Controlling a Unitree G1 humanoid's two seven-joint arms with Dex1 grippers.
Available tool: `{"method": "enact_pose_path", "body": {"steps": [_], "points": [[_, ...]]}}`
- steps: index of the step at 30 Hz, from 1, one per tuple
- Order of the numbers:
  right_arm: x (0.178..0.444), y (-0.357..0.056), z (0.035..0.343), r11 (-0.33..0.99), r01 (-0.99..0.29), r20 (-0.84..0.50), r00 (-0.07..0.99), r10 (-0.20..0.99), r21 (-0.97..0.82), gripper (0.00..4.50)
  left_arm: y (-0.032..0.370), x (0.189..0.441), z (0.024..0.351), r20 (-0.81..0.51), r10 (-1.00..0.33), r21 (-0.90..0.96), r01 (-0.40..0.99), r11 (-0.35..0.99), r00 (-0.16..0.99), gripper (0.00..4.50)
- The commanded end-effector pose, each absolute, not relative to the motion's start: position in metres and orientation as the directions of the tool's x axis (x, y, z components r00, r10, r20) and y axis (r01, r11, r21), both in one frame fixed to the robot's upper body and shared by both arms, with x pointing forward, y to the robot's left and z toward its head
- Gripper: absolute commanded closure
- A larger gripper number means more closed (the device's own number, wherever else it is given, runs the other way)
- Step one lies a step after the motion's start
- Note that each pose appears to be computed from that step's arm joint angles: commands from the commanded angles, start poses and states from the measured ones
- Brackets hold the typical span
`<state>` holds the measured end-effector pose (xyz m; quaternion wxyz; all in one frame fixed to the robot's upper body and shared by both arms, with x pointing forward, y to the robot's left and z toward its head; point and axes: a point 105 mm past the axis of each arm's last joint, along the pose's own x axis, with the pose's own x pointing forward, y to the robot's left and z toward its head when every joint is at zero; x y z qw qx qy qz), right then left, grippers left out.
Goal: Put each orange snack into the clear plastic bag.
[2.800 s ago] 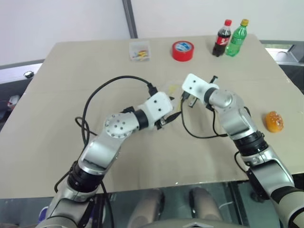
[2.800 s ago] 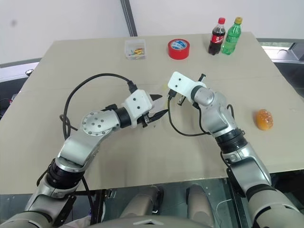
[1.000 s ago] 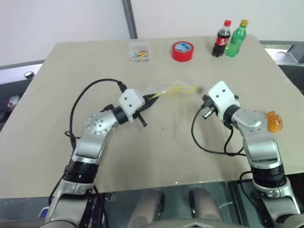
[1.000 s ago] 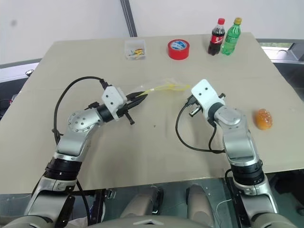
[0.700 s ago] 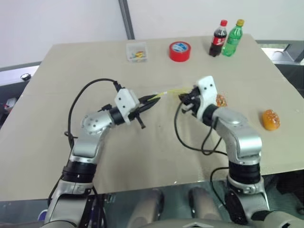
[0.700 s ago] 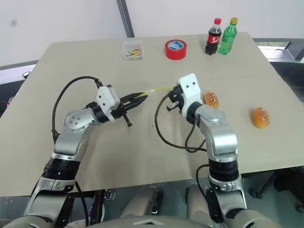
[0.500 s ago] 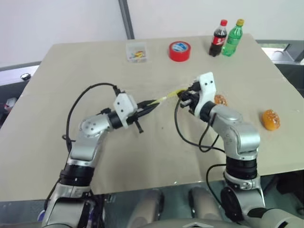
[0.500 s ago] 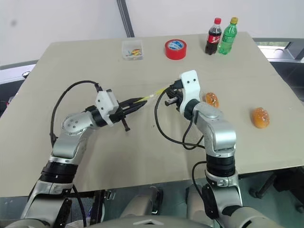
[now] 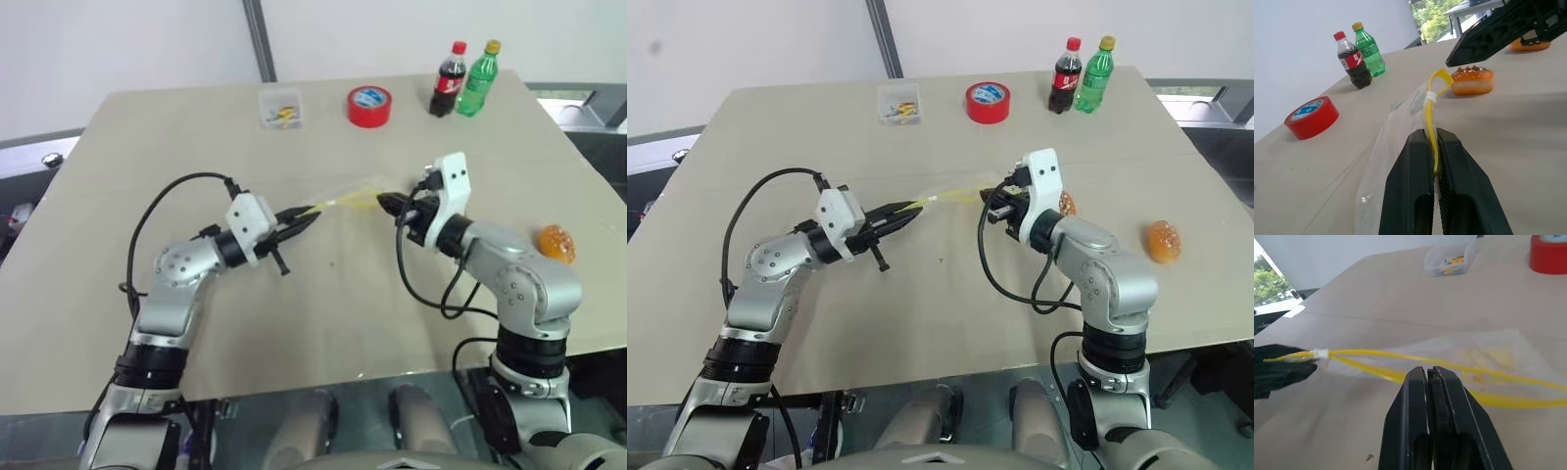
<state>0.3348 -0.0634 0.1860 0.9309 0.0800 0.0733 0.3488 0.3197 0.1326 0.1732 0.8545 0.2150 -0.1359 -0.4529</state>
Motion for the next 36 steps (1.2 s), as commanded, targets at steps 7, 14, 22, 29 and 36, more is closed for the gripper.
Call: {"method": "enact_pose_path", "body": {"steps": [7,14,22,29,36], "points": [[0.341,-0.043,0.182,0.739,-0.645,-0.059,0.744,0.665,0.194,4.36,0.126,0.304,0.183,0.059,-0.857,0.536,0.708,0.46,0.512,4.5],[0.335,-0.058,0.194,0.739,-0.633,-0.012,0.758,0.653,0.232,4.36,0.135,0.31,0.181,0.045,-0.822,0.507,0.696,0.508,0.567,4.5],[0.311,-0.061,0.193,0.726,-0.658,-0.031,0.736,0.676,0.202,4.36,0.135,0.31,0.179,0.042,-0.815,0.495,0.696,0.52,0.578,4.5],[0.317,-0.057,0.18,0.737,-0.64,-0.069,0.743,0.666,0.217,4.36,0.134,0.309,0.182,0.042,-0.821,0.5,0.699,0.511,0.57,4.5],[0.331,-0.048,0.166,0.733,-0.639,-0.085,0.738,0.67,0.232,4.36,0.127,0.299,0.18,0.039,-0.844,0.48,0.731,0.485,0.535,4.5]]}}
